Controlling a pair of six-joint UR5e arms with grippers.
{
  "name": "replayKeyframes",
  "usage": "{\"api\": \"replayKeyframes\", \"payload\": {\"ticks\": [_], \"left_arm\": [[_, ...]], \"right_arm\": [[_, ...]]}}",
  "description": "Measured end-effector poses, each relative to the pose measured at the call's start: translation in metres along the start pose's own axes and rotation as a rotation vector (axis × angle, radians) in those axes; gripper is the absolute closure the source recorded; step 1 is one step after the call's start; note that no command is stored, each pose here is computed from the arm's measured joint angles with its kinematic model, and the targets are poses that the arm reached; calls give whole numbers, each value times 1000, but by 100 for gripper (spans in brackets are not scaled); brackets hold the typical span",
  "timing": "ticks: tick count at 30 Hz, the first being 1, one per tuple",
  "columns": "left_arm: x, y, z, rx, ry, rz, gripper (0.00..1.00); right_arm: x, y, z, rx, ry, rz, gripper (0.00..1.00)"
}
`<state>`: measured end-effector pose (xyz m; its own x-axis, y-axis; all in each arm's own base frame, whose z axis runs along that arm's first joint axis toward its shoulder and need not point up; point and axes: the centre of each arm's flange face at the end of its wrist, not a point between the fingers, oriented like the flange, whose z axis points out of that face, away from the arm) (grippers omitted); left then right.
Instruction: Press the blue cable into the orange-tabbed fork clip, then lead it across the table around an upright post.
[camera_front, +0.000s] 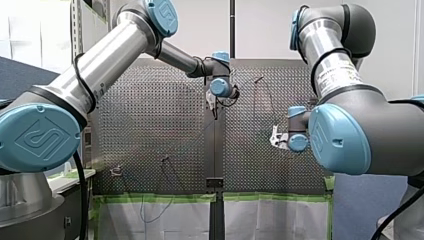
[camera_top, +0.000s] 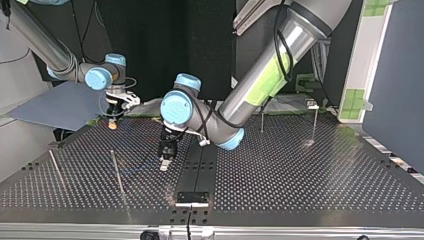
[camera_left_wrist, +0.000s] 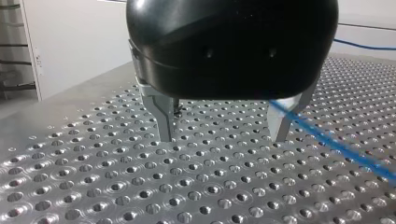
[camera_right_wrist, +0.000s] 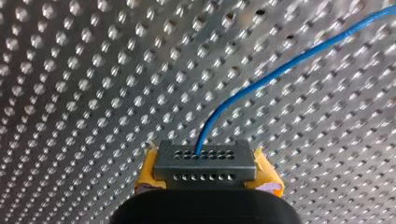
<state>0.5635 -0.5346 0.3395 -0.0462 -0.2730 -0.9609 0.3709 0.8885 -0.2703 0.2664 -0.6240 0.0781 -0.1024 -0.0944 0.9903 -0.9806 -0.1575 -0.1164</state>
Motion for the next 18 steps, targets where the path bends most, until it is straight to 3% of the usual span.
{"api": "replayKeyframes", "payload": {"ticks": [7,18], "left_arm": [[0,0,0,0,0,0,0],[0,2,1,-5,0,-1,0]], "right_arm": [[-31,20,5,-25,-11,4,100],[-74,42,8,-50,-28,12,100]]}}
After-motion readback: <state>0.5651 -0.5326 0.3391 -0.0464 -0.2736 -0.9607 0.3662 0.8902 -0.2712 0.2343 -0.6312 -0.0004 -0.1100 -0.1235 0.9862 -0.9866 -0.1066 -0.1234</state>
